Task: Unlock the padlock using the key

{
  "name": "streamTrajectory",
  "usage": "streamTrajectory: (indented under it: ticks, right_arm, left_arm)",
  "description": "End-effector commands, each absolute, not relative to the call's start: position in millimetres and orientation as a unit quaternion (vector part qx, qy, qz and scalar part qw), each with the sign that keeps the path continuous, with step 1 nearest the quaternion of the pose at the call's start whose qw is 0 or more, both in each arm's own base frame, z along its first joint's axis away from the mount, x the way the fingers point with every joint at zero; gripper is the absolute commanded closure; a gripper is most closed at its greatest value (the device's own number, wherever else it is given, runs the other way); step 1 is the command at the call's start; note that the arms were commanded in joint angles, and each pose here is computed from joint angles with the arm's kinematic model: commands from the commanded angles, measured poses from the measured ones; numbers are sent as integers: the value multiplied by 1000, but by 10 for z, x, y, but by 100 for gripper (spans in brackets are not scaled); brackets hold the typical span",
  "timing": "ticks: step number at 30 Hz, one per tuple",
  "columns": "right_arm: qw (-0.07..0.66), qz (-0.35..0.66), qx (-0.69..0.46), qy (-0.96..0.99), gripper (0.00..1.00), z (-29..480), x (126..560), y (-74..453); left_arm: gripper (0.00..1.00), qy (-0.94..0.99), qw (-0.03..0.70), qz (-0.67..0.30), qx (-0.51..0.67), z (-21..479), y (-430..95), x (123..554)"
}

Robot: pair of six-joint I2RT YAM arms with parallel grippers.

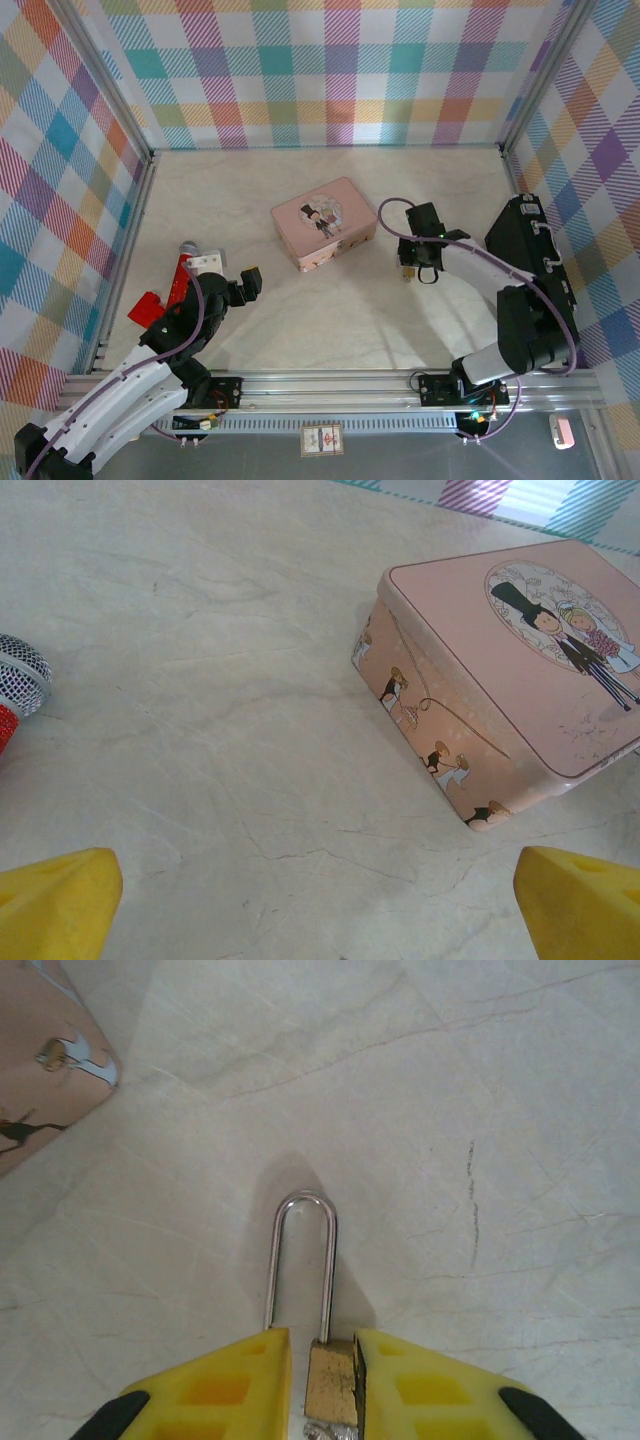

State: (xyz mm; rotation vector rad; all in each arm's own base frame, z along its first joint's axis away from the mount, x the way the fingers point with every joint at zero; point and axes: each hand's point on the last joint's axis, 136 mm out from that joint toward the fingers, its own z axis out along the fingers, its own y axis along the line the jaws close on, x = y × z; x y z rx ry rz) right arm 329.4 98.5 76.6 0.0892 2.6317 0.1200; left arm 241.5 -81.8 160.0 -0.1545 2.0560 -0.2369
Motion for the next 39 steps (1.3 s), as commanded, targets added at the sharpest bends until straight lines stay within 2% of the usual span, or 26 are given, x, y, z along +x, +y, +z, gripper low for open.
streamTrajectory:
  ticks: [1, 4, 5, 11, 13, 15, 19, 21, 24, 30, 39]
  right_arm:
    - [286, 63, 24, 956, 75, 1143, 3300, 994]
    - [328, 70, 12, 942, 74, 1469, 3279, 971]
    - [345, 59, 11, 937, 71, 1580, 3268, 919]
    - [463, 16, 67, 884, 39, 2094, 3223, 558]
    - [499, 16, 66, 864, 34, 2181, 3215, 522]
    - [534, 7, 49, 844, 23, 2247, 3218, 497]
    - [564, -13, 36, 825, 14, 2261, 3194, 437]
    - [566, -20, 11, 824, 6, 2213, 3188, 461]
    - [559, -23, 4, 829, 4, 2126, 3170, 462]
    - [555, -23, -1, 832, 4, 1998, 3185, 479]
    - [515, -51, -34, 855, 6, 1474, 3318, 522]
  left_arm:
    - [0, 850, 514, -84, -72, 1648, -737, 2413]
    - [0, 849, 517, -80, -72, 1851, -709, 2400]
    - [0, 844, 525, -74, -77, 1943, -674, 2403]
    - [0, 804, 583, -9, -116, 2350, -404, 2492]
    - [0, 787, 603, 19, -128, 2464, -328, 2552]
    - [0, 766, 623, 53, -149, 2586, -249, 2633]
    - [0, 740, 634, 136, -179, 2689, -114, 2751]
    - [0, 724, 630, 184, -212, 2699, 21, 2749]
    - [0, 709, 642, 206, -206, 2562, 40, 2868]
    - [0, 747, 627, 172, -140, 2088, -49, 3072]
    - [0, 783, 588, 187, -74, 1365, -85, 3364]
